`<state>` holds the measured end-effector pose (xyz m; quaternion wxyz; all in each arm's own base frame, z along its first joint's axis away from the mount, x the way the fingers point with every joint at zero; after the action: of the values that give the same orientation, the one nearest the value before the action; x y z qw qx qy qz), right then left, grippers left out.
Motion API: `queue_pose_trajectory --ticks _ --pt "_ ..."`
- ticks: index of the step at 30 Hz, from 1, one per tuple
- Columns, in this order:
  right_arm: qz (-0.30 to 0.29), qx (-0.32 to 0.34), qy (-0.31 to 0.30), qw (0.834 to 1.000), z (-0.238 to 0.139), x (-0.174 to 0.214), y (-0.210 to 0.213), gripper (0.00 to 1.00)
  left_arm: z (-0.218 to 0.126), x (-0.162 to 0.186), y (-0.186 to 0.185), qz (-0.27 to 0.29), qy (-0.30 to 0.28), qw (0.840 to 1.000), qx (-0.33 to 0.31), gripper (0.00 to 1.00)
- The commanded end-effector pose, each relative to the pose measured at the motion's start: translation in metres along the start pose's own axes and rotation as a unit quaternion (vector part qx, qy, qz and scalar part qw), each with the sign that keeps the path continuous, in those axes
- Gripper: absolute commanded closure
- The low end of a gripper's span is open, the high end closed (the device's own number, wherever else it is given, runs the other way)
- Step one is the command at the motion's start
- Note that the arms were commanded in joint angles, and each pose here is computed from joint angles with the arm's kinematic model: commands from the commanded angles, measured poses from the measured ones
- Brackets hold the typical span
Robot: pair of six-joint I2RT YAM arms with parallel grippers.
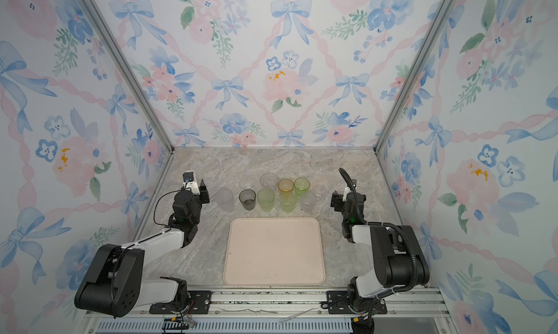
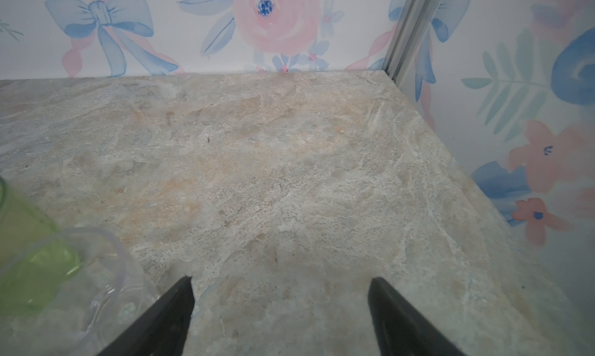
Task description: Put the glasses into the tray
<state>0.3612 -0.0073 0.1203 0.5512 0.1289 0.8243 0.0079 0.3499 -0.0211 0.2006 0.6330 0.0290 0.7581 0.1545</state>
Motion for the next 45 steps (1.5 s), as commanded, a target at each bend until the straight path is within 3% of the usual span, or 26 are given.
queue_pose_trajectory --ticks 1,7,12,15,19,29,45 --pt "0.006 -0.001 0.021 1.000 -0.002 -0.027 0.005 0.19 -0.003 -0.008 0.000 0.000 0.047 0.999 -0.010 0.53" --pt "0.040 -0.042 0.054 0.997 -0.024 -0.081 0.025 0.25 0.005 -0.037 -0.003 0.003 0.124 0.992 0.022 0.60" --pt "0.052 -0.090 0.115 0.988 -0.046 -0.110 0.049 0.38 0.004 -0.041 -0.010 0.004 0.189 0.979 0.071 0.68" --pt "0.066 -0.117 0.138 0.981 -0.057 -0.119 0.062 0.40 0.002 -0.035 -0.016 -0.016 0.232 0.965 0.120 0.71" --pt "0.079 -0.160 0.153 0.972 -0.069 -0.128 0.085 0.41 0.000 -0.020 -0.028 -0.033 0.279 0.944 0.170 0.85" --pt "0.044 -0.225 0.166 0.959 -0.085 -0.132 0.144 0.40 0.004 0.008 -0.048 -0.038 0.332 0.919 0.210 0.89" --pt "0.049 -0.236 0.170 0.955 -0.082 -0.127 0.153 0.39 0.002 0.009 -0.055 -0.025 0.353 0.906 0.232 0.79"
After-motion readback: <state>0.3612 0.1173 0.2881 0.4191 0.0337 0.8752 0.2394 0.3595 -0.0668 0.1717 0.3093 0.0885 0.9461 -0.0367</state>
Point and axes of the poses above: each gripper's point midway between its finger pads, its own z axis out along the fingers, its own y axis along the line the jaws close on, x = y × z, the point moved 5 cm from there along -z, back along the fingers, and after that the axes turned 12 degrees about z, right-handed, at the moved point
